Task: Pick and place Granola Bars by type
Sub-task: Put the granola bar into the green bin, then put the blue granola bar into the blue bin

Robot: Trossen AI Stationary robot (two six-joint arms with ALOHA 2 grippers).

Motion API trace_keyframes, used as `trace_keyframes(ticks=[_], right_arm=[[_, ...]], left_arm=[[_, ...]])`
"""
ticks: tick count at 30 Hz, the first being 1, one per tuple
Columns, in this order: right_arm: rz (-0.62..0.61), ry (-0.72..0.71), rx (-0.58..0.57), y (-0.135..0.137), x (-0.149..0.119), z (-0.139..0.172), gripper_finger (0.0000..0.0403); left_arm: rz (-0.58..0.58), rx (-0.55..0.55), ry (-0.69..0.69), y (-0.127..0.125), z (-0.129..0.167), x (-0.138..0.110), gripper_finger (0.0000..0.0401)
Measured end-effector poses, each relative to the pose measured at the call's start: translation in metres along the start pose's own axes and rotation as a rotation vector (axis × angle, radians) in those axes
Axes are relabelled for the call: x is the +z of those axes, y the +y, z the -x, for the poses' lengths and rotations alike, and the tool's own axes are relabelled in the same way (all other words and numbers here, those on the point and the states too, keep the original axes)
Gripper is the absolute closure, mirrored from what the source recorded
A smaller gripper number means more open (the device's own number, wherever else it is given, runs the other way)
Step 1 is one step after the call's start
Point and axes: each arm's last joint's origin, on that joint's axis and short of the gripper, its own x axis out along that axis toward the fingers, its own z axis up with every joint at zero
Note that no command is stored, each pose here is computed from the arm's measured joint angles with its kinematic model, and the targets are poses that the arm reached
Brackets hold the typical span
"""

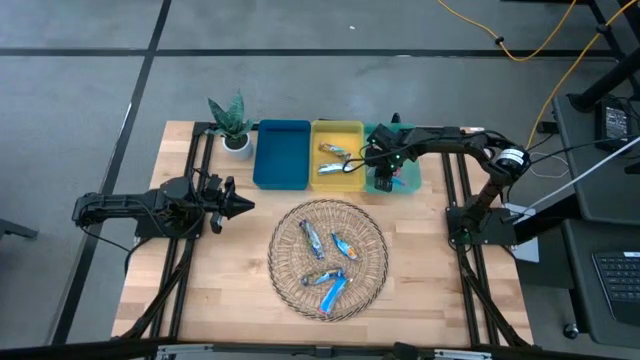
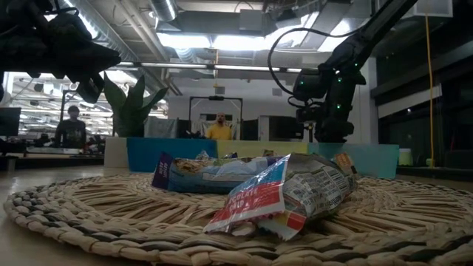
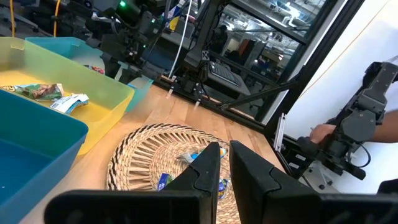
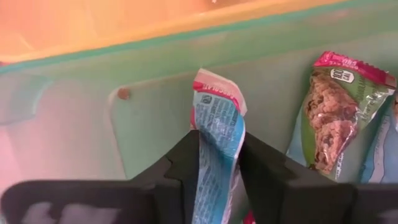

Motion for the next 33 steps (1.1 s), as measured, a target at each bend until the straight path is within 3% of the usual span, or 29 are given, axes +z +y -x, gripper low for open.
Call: trace_keyframes(ticks=[9, 24, 33], right_arm=[[-0.021, 0.013, 0.004, -0.003, 0.010, 0.012, 0.0254], [-0.028, 0.011, 0.001, -0.010, 0.039, 0.058, 0.0257], [-0.112, -0.171, -0.057, -0.005, 0.045, 0.114, 0.0257]], left_arm=[[0.000, 0.000, 0.000, 0.000, 0.000, 0.000, 0.0370], [0.000, 0.000, 0.000, 0.000, 0.000, 0.000, 0.0370], [0.000, 0.000, 0.000, 0.000, 0.000, 0.000, 0.0370]])
